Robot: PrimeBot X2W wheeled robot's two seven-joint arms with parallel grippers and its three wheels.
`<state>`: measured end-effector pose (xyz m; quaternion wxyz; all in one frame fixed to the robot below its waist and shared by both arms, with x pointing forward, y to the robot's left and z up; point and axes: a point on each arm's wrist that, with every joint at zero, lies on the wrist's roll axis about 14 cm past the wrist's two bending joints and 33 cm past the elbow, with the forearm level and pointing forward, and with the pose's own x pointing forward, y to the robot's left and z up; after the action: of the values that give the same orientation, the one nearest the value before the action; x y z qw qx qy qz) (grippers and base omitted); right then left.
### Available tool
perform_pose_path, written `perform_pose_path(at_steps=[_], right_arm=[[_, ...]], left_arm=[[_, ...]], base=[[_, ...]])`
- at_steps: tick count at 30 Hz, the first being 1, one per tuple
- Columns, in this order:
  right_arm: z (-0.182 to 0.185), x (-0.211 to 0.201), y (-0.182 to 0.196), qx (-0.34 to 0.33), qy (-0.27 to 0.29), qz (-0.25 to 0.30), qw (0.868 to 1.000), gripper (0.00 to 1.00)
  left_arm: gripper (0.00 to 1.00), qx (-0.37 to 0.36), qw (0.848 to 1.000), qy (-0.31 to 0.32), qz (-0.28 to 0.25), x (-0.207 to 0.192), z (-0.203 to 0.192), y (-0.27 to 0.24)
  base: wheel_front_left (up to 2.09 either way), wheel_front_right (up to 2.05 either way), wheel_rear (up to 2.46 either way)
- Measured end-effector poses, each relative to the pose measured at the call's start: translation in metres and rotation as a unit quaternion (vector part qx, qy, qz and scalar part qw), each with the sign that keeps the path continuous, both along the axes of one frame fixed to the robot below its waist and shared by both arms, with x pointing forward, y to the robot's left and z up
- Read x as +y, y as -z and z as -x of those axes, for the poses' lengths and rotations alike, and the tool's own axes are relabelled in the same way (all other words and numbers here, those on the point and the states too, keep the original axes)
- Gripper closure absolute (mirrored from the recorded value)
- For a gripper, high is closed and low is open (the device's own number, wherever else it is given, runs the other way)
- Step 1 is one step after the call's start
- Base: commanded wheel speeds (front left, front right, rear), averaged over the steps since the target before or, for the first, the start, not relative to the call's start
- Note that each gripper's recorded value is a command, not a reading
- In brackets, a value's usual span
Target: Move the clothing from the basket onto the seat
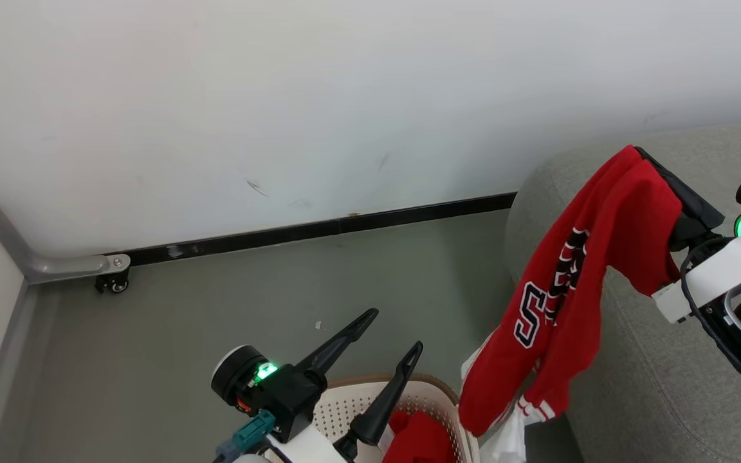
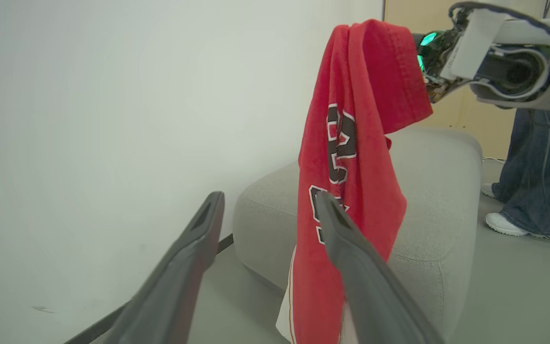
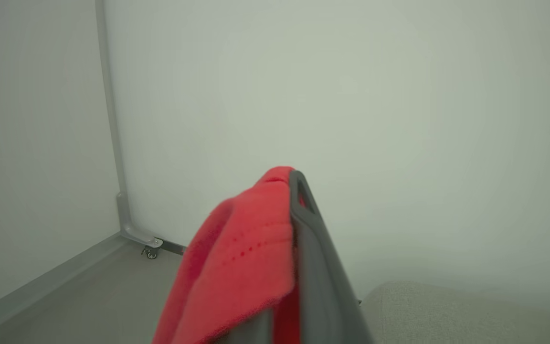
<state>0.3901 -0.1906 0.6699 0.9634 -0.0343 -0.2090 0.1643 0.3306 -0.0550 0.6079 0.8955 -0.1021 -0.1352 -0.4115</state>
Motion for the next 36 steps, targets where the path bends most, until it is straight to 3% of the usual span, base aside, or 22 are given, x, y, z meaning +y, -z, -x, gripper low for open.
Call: perform_pose_path(at_steps=[16,29,36], right_arm=[[0.035,-0.066,0.011,0.004,0.095,-0.01,0.995,1.0],[0.06,-0.089,0.022,0.012,0.135,-0.031,0.99,1.0],[0.057,-0.102,0.028,0.024,0.156,-0.043,0.987,1.0]], left_arm=[[0.0,0.013,0.996,0.091,0.005,-0.046,0.026,0.002],[0.0,0.016,0.991,0.13,0.005,-0.067,0.034,0.003],[0.0,0.022,0.991,0.132,0.007,-0.069,0.028,0.006]], base=[[0.0,0.0,0.0],[0.0,0.0,0.0],[0.0,0.0,0.0]])
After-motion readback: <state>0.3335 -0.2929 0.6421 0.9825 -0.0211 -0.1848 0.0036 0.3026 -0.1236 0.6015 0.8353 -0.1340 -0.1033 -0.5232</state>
